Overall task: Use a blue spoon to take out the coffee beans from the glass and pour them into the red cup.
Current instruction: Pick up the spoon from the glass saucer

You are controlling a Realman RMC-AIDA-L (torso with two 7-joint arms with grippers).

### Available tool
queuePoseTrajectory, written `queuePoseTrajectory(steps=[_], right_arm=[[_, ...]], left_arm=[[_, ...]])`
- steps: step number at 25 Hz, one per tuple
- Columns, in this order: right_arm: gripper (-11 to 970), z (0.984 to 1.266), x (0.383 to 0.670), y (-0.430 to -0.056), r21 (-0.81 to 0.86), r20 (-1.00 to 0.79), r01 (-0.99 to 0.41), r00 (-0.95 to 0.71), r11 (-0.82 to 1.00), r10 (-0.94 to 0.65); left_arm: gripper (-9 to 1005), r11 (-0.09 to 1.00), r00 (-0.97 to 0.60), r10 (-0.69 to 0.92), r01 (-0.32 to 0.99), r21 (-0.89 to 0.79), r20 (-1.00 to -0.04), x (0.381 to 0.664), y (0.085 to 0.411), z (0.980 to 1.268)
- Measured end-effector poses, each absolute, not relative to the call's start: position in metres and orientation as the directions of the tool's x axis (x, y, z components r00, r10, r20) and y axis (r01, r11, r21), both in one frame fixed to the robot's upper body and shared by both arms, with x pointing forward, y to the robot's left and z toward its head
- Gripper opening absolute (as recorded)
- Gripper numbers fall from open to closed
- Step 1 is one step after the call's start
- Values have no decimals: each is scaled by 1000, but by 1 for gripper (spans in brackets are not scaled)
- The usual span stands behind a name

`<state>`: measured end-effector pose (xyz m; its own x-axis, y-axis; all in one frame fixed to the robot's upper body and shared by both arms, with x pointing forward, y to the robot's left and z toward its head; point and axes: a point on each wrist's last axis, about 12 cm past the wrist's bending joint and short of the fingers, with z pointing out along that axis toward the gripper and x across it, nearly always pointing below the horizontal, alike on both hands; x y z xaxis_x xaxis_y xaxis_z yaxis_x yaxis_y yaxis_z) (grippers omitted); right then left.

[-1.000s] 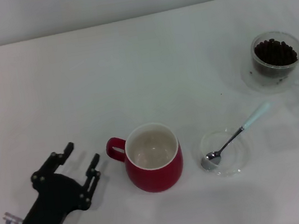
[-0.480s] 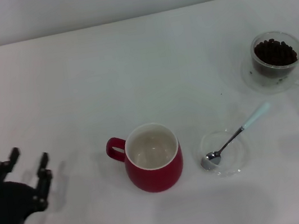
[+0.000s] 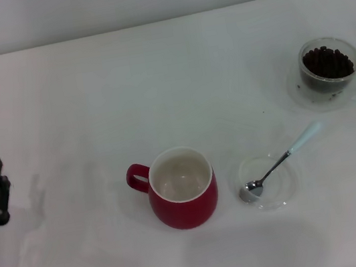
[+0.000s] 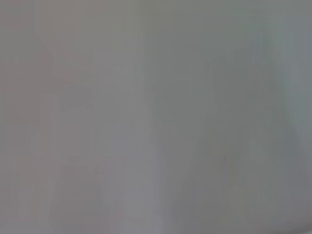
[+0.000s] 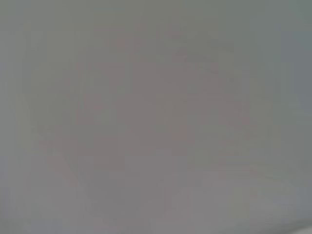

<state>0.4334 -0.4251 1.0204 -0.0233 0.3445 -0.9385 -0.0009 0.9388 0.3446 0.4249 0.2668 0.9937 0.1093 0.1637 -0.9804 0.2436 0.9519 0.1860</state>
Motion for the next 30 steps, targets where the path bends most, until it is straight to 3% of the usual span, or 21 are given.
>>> queuePoseTrajectory(steps=[9, 13, 21, 30], right_arm=[[836, 1029, 426, -452, 642, -755, -19, -190, 766, 628], [836, 1031, 430, -446, 733, -663, -49, -278, 679, 695], [835, 1024, 434, -417, 819, -549, -82, -399, 568, 734], [835, 1003, 417, -395, 874, -440, 1, -426, 486, 790]], left_arm=[[515, 950, 138, 172, 238, 201, -975, 443, 267, 1000], [515, 946, 152, 177, 247, 211, -972, 451, 264, 1003], [515, 933, 187, 198, 265, 243, -962, 467, 263, 1010], [515, 905, 234, 269, 270, 328, -934, 490, 271, 1020]])
